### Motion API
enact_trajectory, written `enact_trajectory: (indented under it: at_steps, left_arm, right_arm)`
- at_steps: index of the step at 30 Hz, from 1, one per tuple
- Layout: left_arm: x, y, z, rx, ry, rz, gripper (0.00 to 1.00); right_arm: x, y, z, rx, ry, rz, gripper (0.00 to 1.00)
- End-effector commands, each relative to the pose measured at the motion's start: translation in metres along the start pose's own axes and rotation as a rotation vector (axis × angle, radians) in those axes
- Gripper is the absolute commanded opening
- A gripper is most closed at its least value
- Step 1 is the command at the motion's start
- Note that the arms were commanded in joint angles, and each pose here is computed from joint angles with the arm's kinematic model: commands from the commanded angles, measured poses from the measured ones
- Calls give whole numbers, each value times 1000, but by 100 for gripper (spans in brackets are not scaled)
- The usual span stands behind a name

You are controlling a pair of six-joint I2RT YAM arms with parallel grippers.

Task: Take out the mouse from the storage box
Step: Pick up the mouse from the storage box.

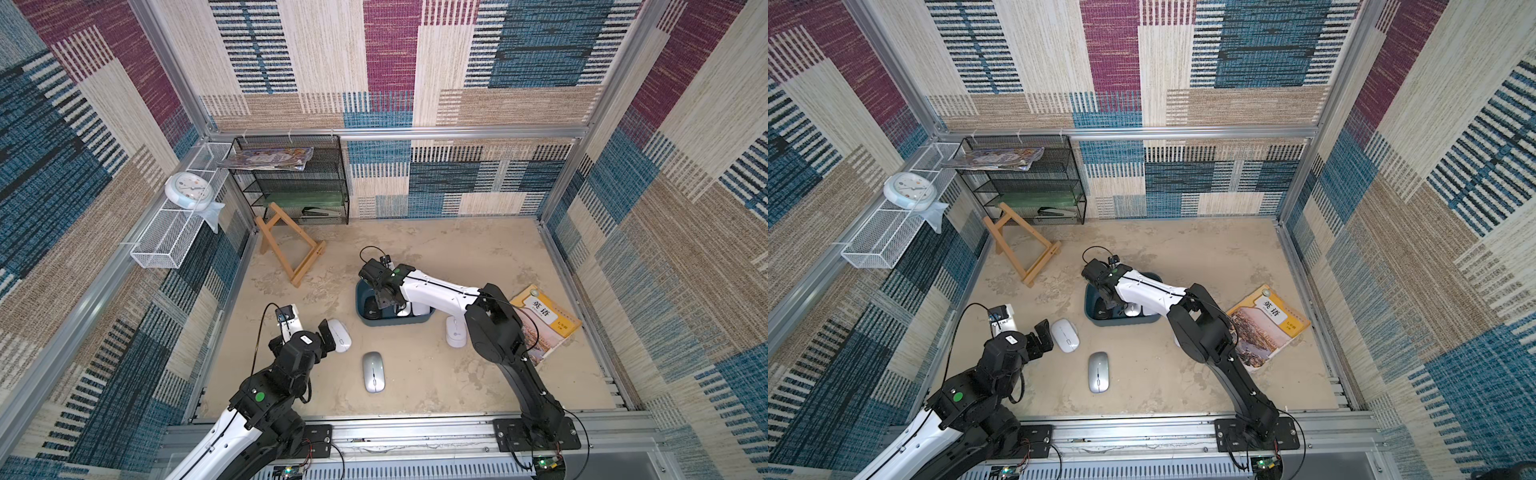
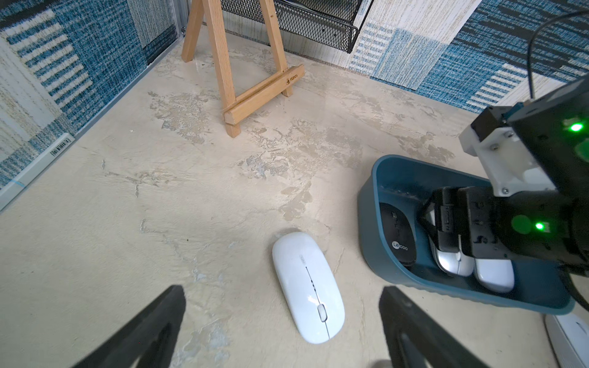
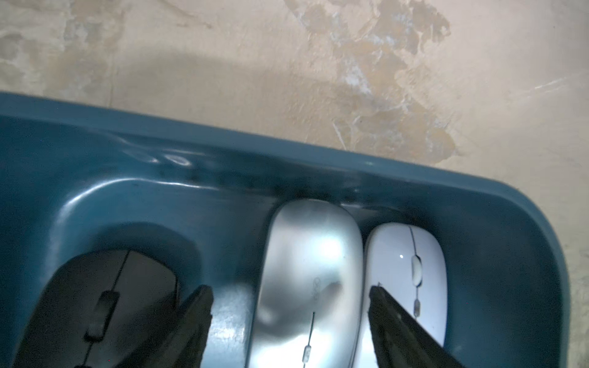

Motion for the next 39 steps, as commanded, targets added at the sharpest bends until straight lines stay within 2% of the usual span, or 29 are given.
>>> enact_trajectory:
  at_steps: [1,15,21,25,32,39]
  left_arm:
    - [-1,2,0,3,8,-9,99]
    - [-3,1,0,-5,17,-2,99]
    - [-3,1,0,-5,19,-4,99]
    - [-4,1,-1,-10,17,-1,99]
    - [-5,1,-1,-19,32,-1,99]
    - [-6,1,-1,-21,35,-1,99]
  right_arm:
    - [3,-2,-9,6,-8,6,81]
    - [-17,-18,0,-18,61,77,70]
    - [-23,-20,4,-14,70,86,69]
    - [-19,-17,7,-18,93,81,68]
    - [-8,-10,4,-29,103,50,59]
    - [12,-5,-2,-27,89,-7,56]
Point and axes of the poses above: each gripper's point midway between its finger pads, its own x axis back along the fingers, its own z axis along the line the jaws close on, y = z × x, the point moved 5 cm from there along x, back along the fingers
